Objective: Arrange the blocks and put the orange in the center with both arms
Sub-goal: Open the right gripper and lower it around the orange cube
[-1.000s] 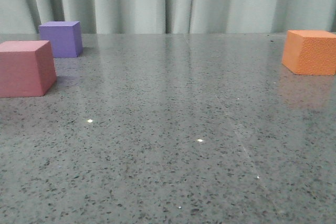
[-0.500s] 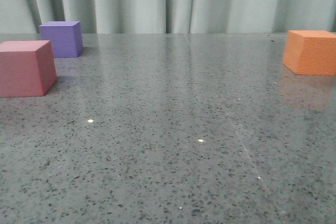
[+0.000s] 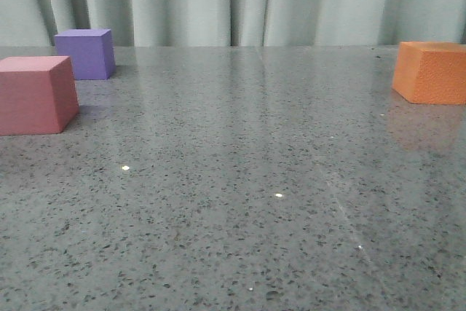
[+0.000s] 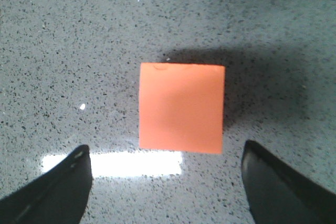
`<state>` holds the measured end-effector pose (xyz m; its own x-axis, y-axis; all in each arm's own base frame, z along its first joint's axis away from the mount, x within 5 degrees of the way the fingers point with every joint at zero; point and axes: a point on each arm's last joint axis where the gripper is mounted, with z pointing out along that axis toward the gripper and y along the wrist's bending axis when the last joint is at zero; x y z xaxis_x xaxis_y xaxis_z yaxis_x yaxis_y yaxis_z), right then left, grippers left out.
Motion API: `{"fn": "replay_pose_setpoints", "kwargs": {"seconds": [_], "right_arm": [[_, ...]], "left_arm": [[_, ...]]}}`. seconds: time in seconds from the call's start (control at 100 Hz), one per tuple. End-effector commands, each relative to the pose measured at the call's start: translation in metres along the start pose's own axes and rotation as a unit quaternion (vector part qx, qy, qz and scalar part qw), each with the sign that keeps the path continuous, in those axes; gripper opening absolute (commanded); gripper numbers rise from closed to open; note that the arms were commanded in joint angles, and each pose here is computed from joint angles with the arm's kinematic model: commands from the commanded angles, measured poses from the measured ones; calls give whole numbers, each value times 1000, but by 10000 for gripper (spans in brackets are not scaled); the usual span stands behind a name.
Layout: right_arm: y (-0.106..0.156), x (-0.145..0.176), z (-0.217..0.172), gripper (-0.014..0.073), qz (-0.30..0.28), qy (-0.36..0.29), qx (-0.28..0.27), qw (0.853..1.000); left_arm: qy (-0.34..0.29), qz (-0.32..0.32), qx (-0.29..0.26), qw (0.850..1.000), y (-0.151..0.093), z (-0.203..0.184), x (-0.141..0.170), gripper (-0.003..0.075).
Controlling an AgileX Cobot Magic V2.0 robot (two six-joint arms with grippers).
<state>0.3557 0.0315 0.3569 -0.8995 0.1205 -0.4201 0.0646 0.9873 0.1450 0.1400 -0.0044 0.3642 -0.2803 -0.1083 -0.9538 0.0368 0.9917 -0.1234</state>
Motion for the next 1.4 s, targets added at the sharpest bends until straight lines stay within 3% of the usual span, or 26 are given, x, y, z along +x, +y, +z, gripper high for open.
{"fn": "replay_pose_setpoints", "kwargs": {"seconds": [0.0, 1.11, 1.21, 1.39], "right_arm": [[2, -6, -17, 582, 1, -35, -6, 999], [-5, -18, 65, 575, 16, 31, 25, 999], [-5, -18, 67, 487, 16, 33, 25, 999], [-5, -18, 67, 197, 16, 35, 25, 999]], "left_arm": [[-60, -8, -1, 998, -1, -4, -19, 693], [-63, -8, -2, 998, -1, -4, -19, 693], [-63, -8, -2, 998, -1, -4, -19, 693], [-63, -8, -2, 998, -1, -4, -19, 693]]}}
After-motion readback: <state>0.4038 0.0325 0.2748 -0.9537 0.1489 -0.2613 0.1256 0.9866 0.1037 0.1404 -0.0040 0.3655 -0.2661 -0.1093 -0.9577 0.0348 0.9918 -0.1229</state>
